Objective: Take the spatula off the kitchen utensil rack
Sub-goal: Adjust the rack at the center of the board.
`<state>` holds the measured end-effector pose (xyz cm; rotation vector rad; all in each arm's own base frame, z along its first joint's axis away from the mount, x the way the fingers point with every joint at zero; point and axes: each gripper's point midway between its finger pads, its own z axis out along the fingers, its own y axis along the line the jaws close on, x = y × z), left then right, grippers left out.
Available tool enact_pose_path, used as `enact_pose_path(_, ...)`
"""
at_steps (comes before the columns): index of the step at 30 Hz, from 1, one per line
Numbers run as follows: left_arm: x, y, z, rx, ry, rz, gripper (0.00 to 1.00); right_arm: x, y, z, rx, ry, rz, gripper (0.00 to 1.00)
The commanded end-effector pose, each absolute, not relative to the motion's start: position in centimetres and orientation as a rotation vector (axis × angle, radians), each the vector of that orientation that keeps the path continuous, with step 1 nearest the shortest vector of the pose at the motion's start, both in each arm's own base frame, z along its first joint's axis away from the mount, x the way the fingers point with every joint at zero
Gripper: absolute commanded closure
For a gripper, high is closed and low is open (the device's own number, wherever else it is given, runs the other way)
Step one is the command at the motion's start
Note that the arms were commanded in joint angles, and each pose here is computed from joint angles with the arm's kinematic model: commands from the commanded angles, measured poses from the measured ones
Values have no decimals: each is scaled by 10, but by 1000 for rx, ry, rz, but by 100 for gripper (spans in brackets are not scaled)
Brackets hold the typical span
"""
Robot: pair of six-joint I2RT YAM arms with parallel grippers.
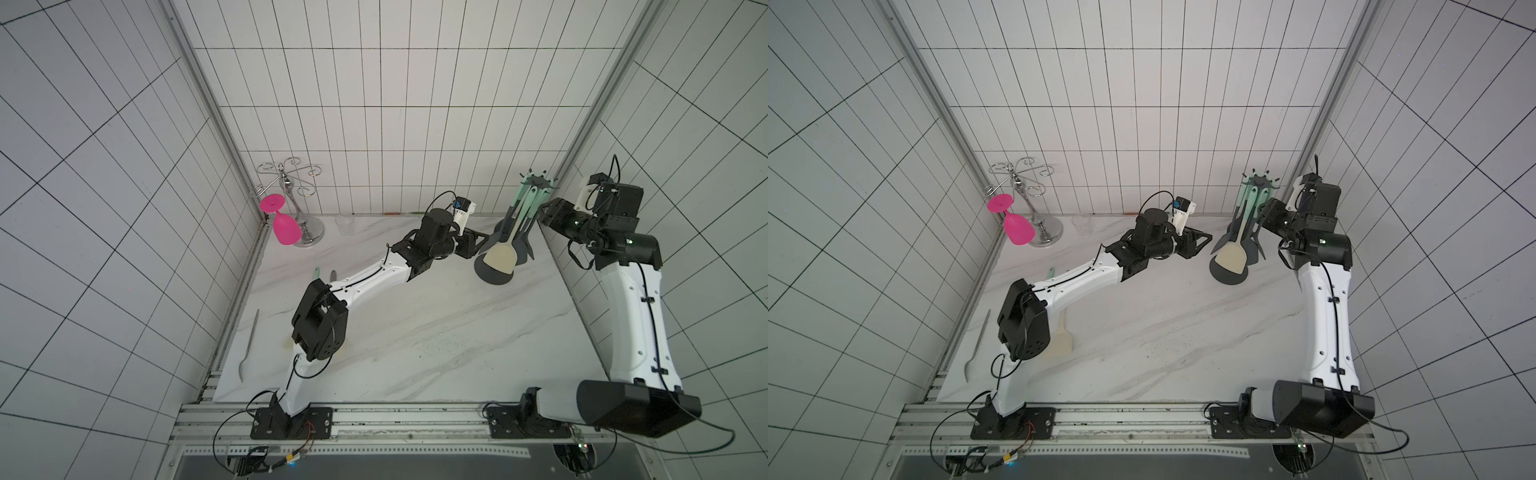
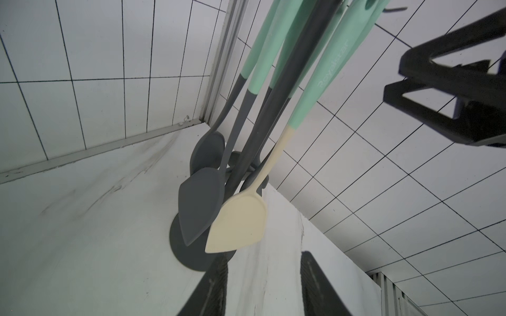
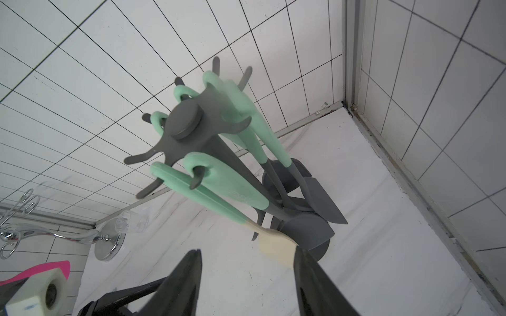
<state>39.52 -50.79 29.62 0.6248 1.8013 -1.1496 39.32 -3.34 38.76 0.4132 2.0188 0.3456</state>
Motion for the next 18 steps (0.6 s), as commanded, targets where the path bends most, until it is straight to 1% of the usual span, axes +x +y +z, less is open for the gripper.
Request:
enact_pose_path(1, 405, -529, 307, 606, 1659, -1241, 59, 384, -32, 401, 339, 1929, 326, 44)
enact_pose_path(5, 417, -545, 293, 629, 1653, -1235, 58, 380, -42, 401, 343, 1863, 245, 45)
enact_pose_path(8, 427, -554, 290, 634, 1636, -1222, 57, 382, -50, 417, 372, 1843, 215, 46)
enact_pose_path(10, 432, -558, 291, 623, 1610, -1221, 55, 388, -48, 433, 397, 1823, 243, 47)
enact_pose_path(14, 440, -565, 292, 613, 1576, -1235, 54, 407, -35, 460, 387, 1785, 309, 46)
enact_pose_path(18, 445, -569, 284, 634, 1567, -1203, 52, 431, -35, 462, 395, 1798, 327, 44)
